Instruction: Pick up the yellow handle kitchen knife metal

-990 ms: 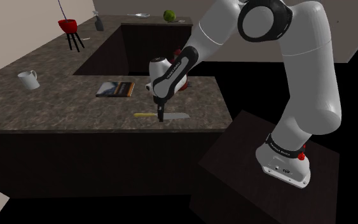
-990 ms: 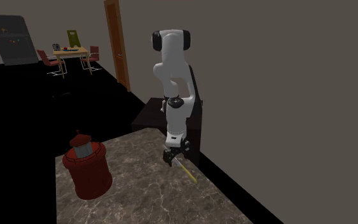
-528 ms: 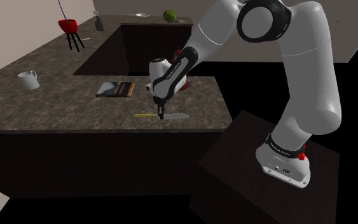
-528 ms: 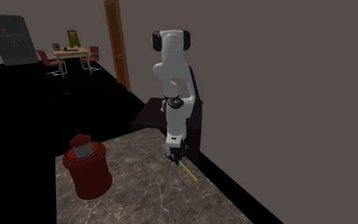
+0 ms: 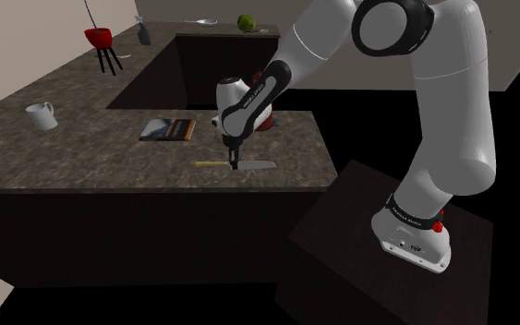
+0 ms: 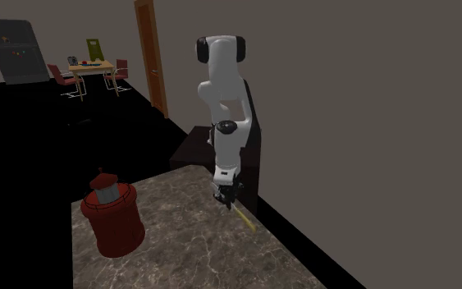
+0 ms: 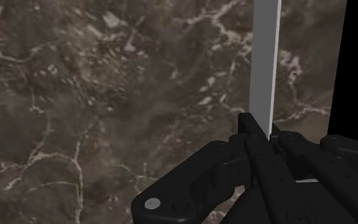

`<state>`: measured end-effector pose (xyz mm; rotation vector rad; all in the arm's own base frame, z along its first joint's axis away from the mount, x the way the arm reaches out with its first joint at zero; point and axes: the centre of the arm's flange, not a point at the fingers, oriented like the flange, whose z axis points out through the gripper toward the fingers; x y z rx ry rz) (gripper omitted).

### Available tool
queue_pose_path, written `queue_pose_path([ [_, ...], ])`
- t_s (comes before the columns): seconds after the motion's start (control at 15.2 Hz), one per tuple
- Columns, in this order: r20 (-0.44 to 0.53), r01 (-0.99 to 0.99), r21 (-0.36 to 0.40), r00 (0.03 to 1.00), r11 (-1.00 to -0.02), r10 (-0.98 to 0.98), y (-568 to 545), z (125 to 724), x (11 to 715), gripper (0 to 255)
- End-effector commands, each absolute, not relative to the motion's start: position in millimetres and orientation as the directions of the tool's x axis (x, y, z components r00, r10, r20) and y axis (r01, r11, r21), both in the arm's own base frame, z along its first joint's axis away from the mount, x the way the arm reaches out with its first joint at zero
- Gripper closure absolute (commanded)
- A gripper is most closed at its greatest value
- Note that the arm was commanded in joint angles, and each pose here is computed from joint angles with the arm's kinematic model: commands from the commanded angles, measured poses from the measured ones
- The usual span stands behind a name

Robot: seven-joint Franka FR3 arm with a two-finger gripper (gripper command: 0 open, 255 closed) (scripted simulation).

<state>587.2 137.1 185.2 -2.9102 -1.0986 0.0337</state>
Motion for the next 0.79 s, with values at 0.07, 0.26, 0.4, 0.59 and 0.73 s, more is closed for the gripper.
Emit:
queue_pose_path([
  [0.07, -0.010, 0.660, -0.037, 0.750, -0.750, 0.661, 137, 202, 588, 255],
  [0.26, -0.010, 0.660, -0.037, 0.750, -0.750, 0.661, 137, 217, 588, 255],
  [0.4, -0.010, 0.660, -0.037, 0.750, -0.750, 0.661, 137, 228, 588, 255],
  [0.59, -0.010, 0.660, -0.037, 0.750, -0.750, 0.661, 137, 244, 588, 255],
  [0.73, -0.010, 0.660, -0.037, 0.750, -0.750, 0.661, 137, 245, 588, 255],
])
